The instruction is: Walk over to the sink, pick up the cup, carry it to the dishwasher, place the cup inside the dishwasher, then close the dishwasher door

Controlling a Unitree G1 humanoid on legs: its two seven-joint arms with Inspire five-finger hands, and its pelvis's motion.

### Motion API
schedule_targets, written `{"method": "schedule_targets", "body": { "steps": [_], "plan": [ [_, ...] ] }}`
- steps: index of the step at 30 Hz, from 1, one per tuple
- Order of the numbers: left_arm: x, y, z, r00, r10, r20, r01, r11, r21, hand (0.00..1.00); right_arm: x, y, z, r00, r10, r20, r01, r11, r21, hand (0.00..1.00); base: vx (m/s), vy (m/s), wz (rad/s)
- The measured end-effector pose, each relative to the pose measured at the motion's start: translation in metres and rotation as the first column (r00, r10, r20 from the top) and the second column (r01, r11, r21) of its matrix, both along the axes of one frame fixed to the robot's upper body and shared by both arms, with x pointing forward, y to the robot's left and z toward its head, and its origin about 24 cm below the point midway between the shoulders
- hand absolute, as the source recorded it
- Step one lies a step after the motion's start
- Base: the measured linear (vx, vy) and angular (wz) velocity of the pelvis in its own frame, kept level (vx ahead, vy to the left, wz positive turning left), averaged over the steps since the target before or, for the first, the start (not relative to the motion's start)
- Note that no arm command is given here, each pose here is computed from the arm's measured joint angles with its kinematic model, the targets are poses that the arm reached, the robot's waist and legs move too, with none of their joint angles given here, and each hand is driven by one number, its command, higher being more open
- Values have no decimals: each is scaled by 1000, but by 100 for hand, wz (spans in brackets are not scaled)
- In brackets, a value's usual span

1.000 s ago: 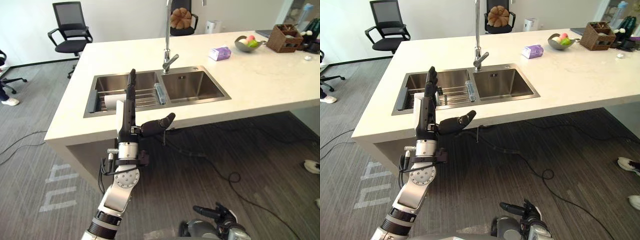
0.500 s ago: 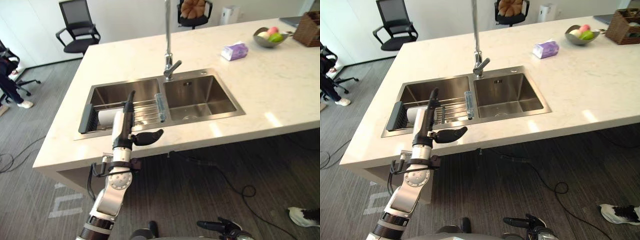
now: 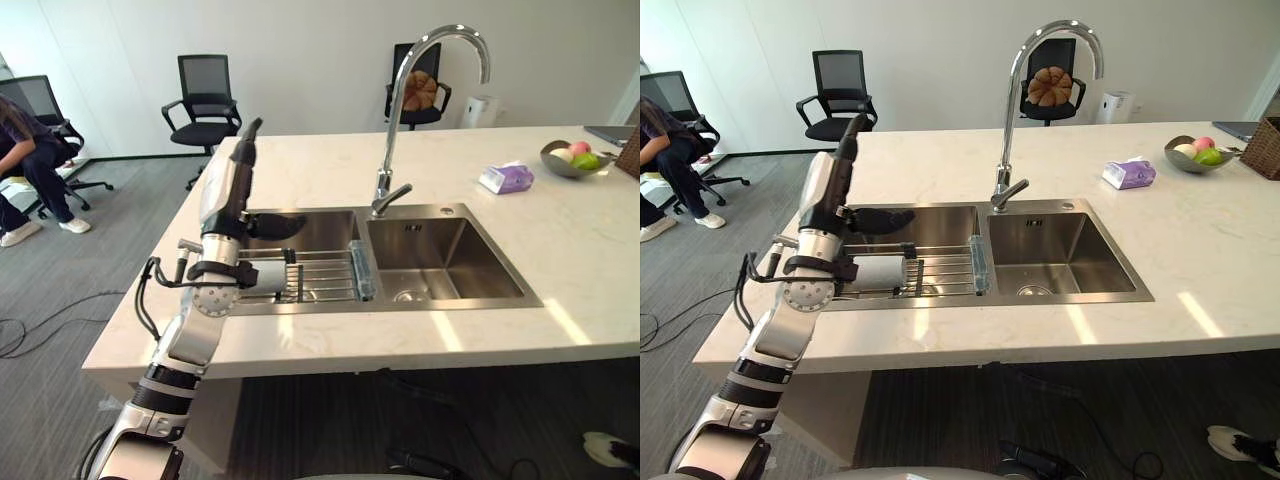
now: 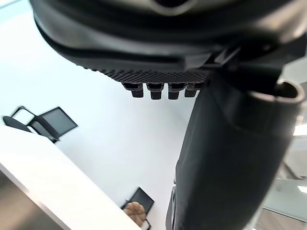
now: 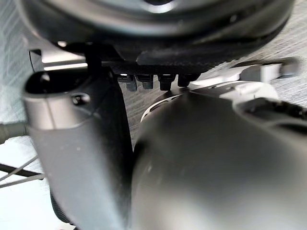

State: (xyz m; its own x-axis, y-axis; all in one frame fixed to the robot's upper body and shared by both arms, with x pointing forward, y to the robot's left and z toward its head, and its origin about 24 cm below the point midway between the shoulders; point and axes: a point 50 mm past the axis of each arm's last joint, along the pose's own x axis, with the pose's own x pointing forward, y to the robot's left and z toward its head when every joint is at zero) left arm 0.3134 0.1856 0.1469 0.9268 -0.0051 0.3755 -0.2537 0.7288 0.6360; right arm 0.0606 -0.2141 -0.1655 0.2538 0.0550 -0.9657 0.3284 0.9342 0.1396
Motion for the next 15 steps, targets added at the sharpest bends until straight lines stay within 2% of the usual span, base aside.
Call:
{"method": "schedule_targets", "body": {
  "steps": [2,6,10,15],
  "plan": [
    [1,14,1,999,53,-6,-53,999,11,100,4,4,0,1000,9,5,-9,1000,8,100,200,-108,14],
    [1,13,3,999,54,6,-54,998,8,100,6,2,2,998,55,2,-55,998,8,100,229,-149,5],
    [0,15,10,999,24,21,-26,997,76,100,3,0,2,998,62,-5,-62,998,20,100,121,-66,-23],
    [-2,13,12,996,-85,-28,89,969,231,100,-4,-8,2,998,53,-25,-52,998,29,100,34,47,-11]
  ]
}}
